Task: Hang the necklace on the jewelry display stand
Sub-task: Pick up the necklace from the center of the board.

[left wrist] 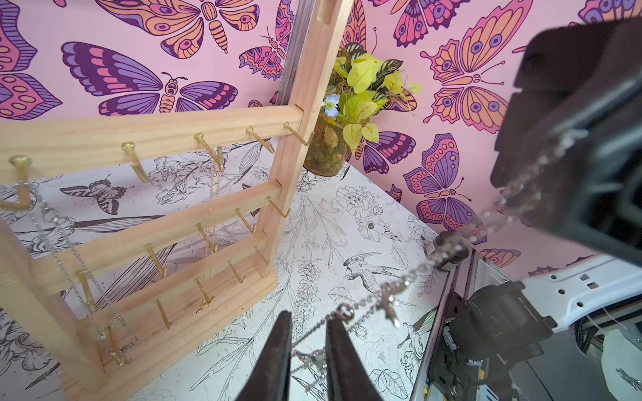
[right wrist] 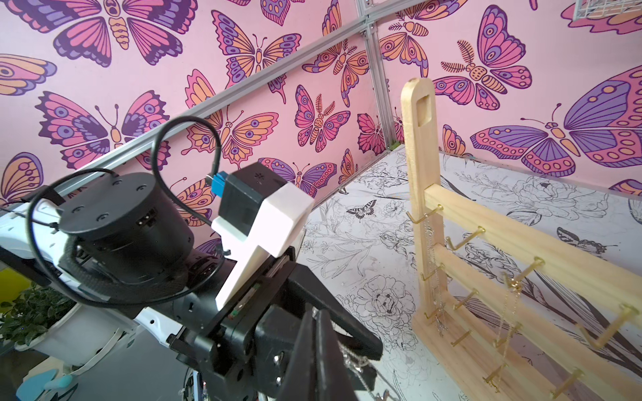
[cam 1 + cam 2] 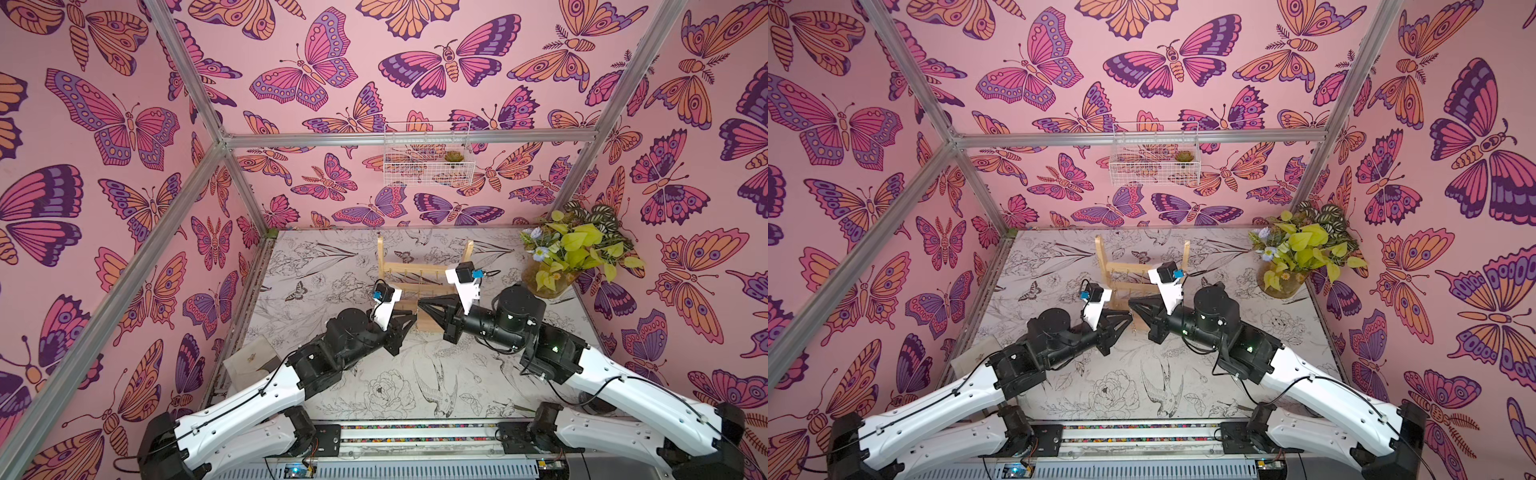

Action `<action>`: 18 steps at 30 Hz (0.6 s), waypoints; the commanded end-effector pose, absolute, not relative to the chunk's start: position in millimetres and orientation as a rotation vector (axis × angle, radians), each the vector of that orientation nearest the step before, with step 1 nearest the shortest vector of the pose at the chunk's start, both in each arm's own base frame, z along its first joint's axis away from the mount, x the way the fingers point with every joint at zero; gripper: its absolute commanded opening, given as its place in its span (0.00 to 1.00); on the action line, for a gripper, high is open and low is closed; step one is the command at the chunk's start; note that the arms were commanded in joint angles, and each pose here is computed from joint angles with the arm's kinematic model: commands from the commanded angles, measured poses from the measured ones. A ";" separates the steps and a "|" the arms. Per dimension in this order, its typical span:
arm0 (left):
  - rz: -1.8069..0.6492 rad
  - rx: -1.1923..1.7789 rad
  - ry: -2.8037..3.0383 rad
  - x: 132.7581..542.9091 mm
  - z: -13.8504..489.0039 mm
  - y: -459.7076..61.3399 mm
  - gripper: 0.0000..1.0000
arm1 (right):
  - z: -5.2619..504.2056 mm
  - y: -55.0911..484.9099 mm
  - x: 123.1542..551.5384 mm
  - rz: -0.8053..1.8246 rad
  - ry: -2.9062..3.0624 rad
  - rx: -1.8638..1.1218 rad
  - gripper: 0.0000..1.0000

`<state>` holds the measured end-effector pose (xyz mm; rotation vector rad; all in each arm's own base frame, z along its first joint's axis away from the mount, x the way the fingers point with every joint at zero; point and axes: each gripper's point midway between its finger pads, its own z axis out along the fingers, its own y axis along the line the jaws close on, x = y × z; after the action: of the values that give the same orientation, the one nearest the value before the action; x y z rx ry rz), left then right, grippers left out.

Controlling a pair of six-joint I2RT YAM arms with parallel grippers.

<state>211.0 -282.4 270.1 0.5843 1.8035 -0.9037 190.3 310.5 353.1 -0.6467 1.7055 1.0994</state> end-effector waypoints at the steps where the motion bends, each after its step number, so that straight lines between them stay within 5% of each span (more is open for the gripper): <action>1: -0.900 0.576 1.765 211.9 278.8 -281.6 0.21 | 377.7 314.2 184.0 1.151 1.641 -0.651 0.00; 13: -0.911 0.591 1.775 213.0 276.2 -289.2 0.29 | 382.6 316.5 181.5 1.180 1.624 -0.652 0.00; 18: -0.911 0.594 1.786 213.7 272.0 -291.7 0.21 | 382.6 315.1 182.1 1.172 1.623 -0.648 0.00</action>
<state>213.1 -288.5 263.4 0.5935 1.8176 -0.9024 185.8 314.3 360.1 -0.6598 1.6800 1.1364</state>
